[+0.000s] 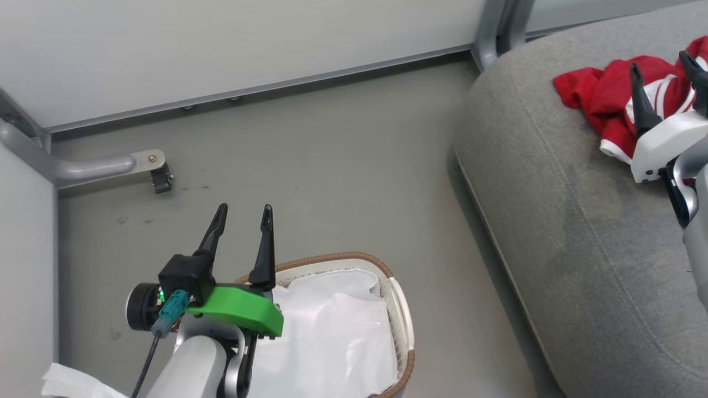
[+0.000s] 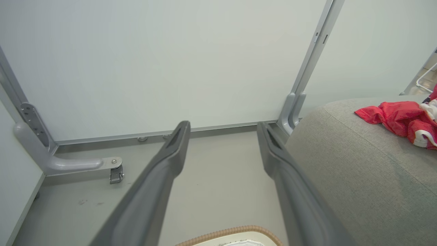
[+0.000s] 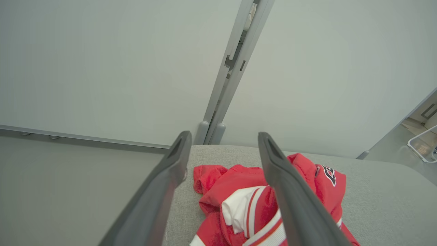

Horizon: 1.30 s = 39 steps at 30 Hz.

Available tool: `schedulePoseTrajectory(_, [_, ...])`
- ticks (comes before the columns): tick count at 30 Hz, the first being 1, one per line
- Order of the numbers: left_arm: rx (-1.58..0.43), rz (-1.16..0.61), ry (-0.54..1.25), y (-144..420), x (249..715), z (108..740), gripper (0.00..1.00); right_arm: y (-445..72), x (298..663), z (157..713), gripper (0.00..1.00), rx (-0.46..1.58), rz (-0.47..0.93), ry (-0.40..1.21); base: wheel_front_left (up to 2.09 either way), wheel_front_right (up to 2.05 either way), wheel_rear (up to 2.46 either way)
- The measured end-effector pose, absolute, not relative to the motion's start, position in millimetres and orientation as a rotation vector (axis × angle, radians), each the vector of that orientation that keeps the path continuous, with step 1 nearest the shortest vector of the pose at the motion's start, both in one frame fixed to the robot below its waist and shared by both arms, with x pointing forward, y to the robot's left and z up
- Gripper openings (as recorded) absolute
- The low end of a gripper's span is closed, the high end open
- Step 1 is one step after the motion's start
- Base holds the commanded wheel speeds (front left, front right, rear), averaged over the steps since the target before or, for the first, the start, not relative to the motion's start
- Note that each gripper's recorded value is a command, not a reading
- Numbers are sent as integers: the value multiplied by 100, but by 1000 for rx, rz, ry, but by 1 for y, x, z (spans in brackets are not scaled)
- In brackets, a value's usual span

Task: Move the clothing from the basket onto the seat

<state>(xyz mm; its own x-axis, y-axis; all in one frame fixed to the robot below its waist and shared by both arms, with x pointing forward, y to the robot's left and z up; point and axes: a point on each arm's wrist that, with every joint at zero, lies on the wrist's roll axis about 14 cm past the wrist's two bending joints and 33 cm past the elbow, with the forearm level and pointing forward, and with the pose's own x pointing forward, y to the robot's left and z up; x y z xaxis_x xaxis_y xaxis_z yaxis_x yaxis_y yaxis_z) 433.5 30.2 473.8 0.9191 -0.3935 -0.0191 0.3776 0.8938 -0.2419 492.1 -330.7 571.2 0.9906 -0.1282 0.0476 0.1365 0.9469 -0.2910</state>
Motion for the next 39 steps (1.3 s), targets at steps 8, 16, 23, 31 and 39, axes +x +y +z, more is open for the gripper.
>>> schedulePoseTrajectory(8, [-224, -202, 43, 103, 420, 480, 100, -263, 510, 578, 100, -229, -3, -92, 0, 0, 0])
schedulePoseTrajectory(16, [-200, -42, 29, 159, 395, 481, 100, -199, 506, 587, 100, -144, 102, -173, 0, 0, 0])
schedulePoseTrajectory(23, [-237, 36, 63, 181, 369, 467, 100, -160, 478, 567, 100, -70, 152, -179, 0, 0, 0])
schedulePoseTrajectory(31, [-241, 38, 100, 181, 353, 455, 100, -160, 434, 528, 100, -38, 128, -115, 0, 0, 0])
schedulePoseTrajectory(39, [-265, 12, 116, 168, 338, 451, 100, -159, 397, 505, 100, 57, 123, -61, 0, 0, 0])
